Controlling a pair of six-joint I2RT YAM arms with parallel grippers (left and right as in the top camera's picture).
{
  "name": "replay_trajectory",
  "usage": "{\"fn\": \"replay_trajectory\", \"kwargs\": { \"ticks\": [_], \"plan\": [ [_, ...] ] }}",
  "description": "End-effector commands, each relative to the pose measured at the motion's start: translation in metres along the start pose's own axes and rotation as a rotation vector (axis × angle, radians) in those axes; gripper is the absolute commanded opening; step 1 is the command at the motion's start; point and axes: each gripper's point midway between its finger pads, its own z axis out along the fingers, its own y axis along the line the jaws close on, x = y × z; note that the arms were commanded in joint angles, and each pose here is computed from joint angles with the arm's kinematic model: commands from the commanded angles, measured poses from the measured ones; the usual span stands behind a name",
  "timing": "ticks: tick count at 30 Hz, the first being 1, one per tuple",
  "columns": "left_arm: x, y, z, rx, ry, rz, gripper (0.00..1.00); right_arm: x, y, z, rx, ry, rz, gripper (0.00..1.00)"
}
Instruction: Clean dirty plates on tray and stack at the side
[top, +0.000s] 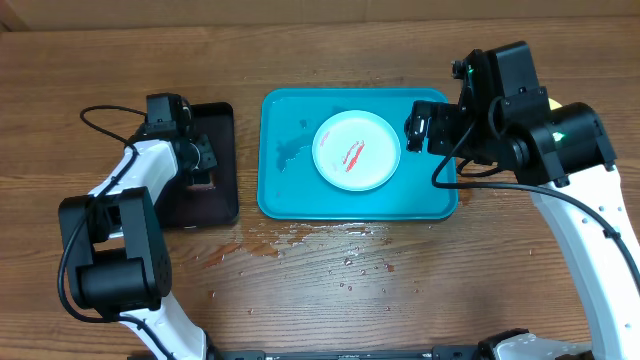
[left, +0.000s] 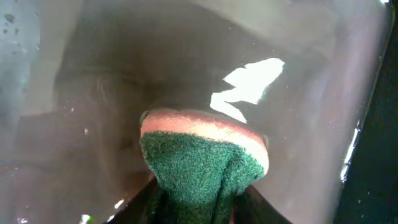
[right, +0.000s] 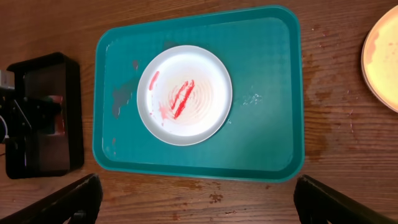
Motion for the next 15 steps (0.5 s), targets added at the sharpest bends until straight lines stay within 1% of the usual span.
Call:
{"fn": "replay_trajectory", "kwargs": {
  "ticks": [1,3,4,7,10,15],
  "plan": [
    [0.008,-0.003,0.008,0.026,0.032,-0.006,0.23,-0.007,0.002,-0.01,-0.013,-0.034,-0.003,1.0],
    [0.009,-0.002,0.008,0.025,0.035,-0.006,0.08,-0.007,0.002,-0.01,-0.013,-0.035,-0.003,1.0],
    [0.009,-0.003,0.007,0.025,0.038,-0.007,0.04,-0.007,0.002,-0.01,-0.013,-0.035,-0.003,1.0],
    [0.008,-0.003,0.003,0.021,0.05,-0.007,0.04,-0.007,0.002,-0.01,-0.013,-0.035,-0.003,1.0],
    [0.0,-0.003,-0.009,0.012,0.04,-0.005,0.04,-0.007,0.002,-0.01,-0.013,-0.035,-0.003,1.0],
    [-0.028,-0.001,-0.052,-0.026,-0.04,-0.003,0.04,-0.007,0.002,-0.01,-0.013,-0.035,-0.003,1.0]
  ]
}}
